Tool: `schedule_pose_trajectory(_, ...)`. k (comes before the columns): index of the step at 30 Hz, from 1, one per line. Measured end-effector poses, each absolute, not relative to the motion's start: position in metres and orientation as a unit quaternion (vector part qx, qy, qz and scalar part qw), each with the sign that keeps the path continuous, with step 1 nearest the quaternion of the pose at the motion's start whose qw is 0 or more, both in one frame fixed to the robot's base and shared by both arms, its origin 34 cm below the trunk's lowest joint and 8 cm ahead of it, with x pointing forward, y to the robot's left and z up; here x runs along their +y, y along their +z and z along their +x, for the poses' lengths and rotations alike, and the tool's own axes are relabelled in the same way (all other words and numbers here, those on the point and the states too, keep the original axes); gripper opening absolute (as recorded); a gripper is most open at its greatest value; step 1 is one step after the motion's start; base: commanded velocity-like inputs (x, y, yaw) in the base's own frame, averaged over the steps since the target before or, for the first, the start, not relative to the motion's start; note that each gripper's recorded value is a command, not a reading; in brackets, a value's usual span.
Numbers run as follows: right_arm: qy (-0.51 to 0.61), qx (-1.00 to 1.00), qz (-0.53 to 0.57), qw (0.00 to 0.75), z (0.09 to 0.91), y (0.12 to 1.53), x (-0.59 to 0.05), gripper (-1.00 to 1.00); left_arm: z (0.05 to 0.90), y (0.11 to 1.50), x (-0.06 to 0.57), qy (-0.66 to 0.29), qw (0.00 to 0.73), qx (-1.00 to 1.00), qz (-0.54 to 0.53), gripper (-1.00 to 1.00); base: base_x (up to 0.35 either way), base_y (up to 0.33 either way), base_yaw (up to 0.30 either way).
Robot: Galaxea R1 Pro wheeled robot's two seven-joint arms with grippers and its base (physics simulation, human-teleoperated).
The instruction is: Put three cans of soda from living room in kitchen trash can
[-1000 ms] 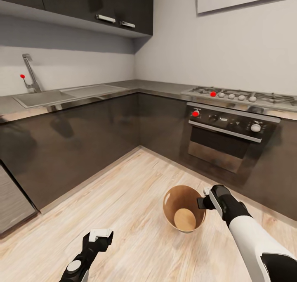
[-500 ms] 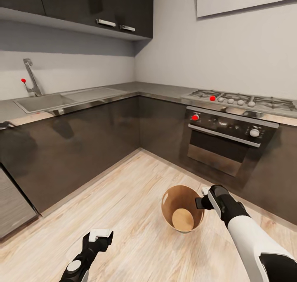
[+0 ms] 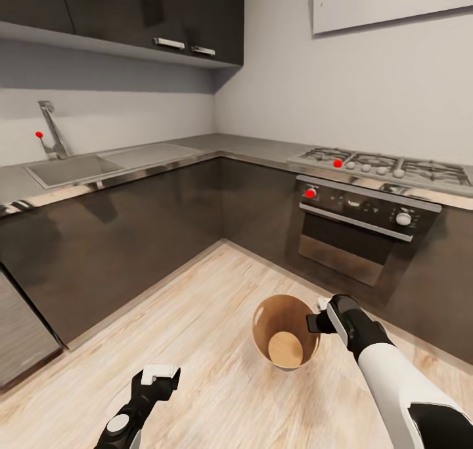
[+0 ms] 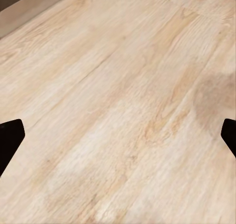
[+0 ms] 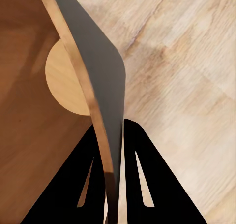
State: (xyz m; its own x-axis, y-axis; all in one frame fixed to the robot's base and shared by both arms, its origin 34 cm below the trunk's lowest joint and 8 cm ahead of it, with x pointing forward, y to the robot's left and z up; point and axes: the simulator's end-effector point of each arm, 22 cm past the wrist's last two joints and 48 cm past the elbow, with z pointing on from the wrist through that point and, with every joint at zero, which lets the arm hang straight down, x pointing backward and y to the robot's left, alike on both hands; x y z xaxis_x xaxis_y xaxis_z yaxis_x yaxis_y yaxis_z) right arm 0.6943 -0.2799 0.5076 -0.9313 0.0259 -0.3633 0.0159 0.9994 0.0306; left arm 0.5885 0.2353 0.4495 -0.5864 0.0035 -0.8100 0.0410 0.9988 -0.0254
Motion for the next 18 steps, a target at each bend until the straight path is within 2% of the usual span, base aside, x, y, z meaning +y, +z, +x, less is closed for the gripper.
schedule_pose_trajectory(18, 0.020, 0.983, 0.008, 0.183, 0.700, 0.544, -0.270, -1.00, 0.595, 0.487, 0.235, -0.021, 0.454, 0.891, 0.013, 1.00, 0.000, 0.000, 0.000)
